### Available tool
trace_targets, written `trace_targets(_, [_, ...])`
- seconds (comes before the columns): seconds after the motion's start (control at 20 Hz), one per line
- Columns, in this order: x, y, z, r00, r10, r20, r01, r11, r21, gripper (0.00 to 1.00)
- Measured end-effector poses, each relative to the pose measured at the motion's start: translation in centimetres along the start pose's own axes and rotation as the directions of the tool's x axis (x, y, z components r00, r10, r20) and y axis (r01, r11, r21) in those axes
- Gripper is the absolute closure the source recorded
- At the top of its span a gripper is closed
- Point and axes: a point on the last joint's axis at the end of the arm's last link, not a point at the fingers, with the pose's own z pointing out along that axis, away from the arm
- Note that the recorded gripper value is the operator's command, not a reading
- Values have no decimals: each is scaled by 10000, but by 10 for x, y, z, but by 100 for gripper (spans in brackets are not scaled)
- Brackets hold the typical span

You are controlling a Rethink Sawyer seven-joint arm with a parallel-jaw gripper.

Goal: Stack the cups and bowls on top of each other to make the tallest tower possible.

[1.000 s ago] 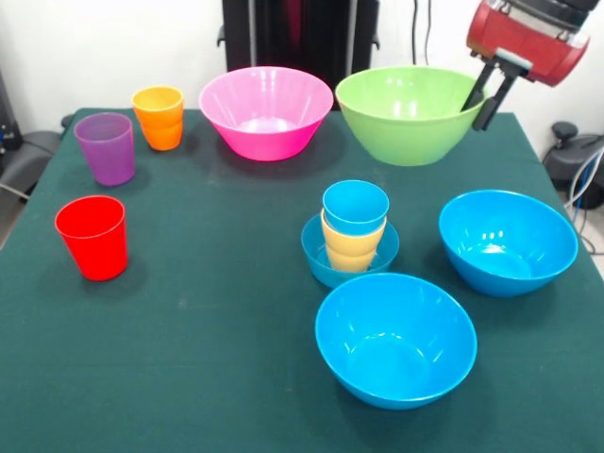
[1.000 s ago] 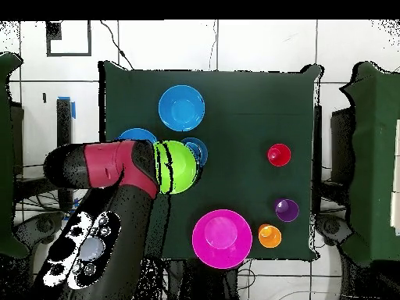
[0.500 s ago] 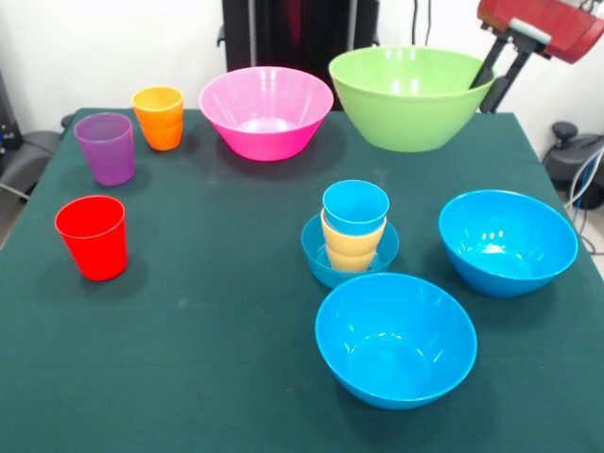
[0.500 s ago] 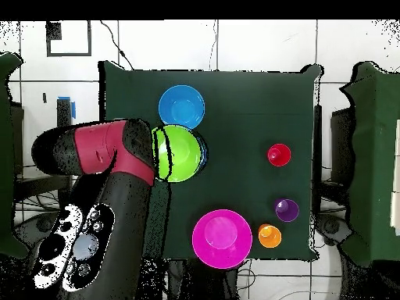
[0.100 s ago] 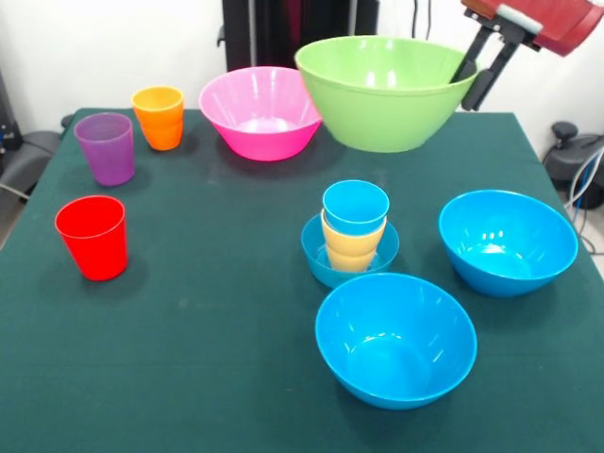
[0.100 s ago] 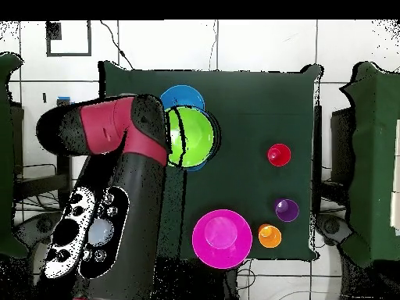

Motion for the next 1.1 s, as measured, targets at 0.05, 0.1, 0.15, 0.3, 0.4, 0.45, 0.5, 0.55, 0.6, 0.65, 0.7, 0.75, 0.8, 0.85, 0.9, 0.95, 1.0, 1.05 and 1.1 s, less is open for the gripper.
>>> trace_targets(0.05, [-7,-2,1,9999,-149,61,149,9999,-38,100])
trace_targets(0.1, [-9,-2,2,9997,-237,83,238,9997,-55,100])
trace_targets(0.15, [-10,-2,2,9994,-333,104,334,9994,-70,100])
trace_targets(0.3, [-14,0,4,9961,-863,169,866,9961,-145,100])
trace_targets(0.4, [-12,6,5,9905,-1371,110,1373,9904,-181,100])
trace_targets(0.45, [-11,8,5,9886,-1503,78,1504,9884,-198,100])
trace_targets(0.5, [-10,10,6,9865,-1635,47,1635,9863,-215,100])
trace_targets(0.55, [-7,14,7,9830,-1835,-15,1834,9827,-244,100])
trace_targets(0.6, [-4,20,8,9787,-2049,-93,2045,9784,-298,100])
trace_targets(0.65, [-4,21,8,9778,-2091,-110,2087,9775,-321,100])
trace_targets(0.7, [-3,23,8,9769,-2134,-128,2128,9765,-343,100])
trace_targets(0.75, [0,31,8,9732,-2288,-213,2276,9726,-478,100])
trace_targets(0.8, [2,34,9,9721,-2331,-264,2314,9713,-548,100])
trace_targets(0.85, [4,37,10,9711,-2363,-334,2341,9704,-601,100])
trace_targets(0.9, [6,40,11,9700,-2396,-403,2367,9694,-654,100])
trace_targets(0.95, [7,42,14,9690,-2422,-481,2387,9686,-691,100])
trace_targets(1.0, [9,44,16,9679,-2448,-571,2406,9679,-724,100])
trace_targets(1.05, [11,46,19,9667,-2474,-660,2424,9672,-757,100])
trace_targets(1.1, [13,48,22,9656,-2494,-741,2436,9667,-788,100])
